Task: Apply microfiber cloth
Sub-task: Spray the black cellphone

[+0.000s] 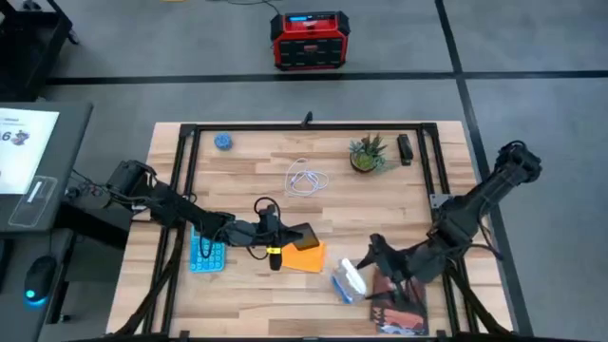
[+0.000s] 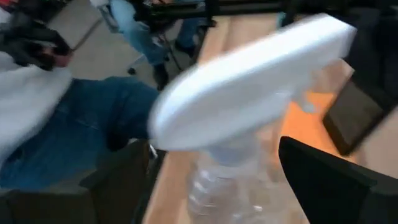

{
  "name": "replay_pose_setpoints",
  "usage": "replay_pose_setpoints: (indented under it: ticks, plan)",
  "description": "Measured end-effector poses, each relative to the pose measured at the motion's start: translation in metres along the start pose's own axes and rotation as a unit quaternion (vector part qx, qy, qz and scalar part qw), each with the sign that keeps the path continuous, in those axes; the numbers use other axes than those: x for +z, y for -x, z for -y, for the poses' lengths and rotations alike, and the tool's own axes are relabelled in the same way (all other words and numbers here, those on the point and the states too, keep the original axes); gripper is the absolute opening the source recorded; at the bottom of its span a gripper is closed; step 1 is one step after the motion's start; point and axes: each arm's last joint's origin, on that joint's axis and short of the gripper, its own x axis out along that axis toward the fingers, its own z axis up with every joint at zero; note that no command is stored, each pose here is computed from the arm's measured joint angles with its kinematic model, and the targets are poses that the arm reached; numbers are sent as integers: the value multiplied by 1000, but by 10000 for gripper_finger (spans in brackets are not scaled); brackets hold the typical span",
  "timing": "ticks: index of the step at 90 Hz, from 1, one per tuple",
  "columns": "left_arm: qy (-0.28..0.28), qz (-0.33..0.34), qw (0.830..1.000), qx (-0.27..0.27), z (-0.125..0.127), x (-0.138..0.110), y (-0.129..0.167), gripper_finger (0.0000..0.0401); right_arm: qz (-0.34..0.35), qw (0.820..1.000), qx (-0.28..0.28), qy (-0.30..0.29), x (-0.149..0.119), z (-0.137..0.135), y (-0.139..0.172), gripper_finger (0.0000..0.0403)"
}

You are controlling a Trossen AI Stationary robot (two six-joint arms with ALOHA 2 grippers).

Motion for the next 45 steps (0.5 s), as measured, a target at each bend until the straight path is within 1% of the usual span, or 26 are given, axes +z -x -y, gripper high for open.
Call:
replay_pose_setpoints:
  ticks: [8, 19, 34, 45]
  plan:
    - [0, 0, 1000, 1, 0, 0, 0, 10, -7, 1000, -16, -1, 1, 8, -2, 340]
    - [1, 1, 1000, 3, -2, 1, -1, 10, 1, 1000, -31, -1, 6, 18, -5, 340]
    - [1, 1, 1000, 4, -2, 1, -1, 10, 12, 997, -36, 69, 12, 25, -7, 340]
    - [0, 1, 1000, 4, -2, 1, -1, 10, 29, 995, -32, 95, 15, 24, -7, 341]
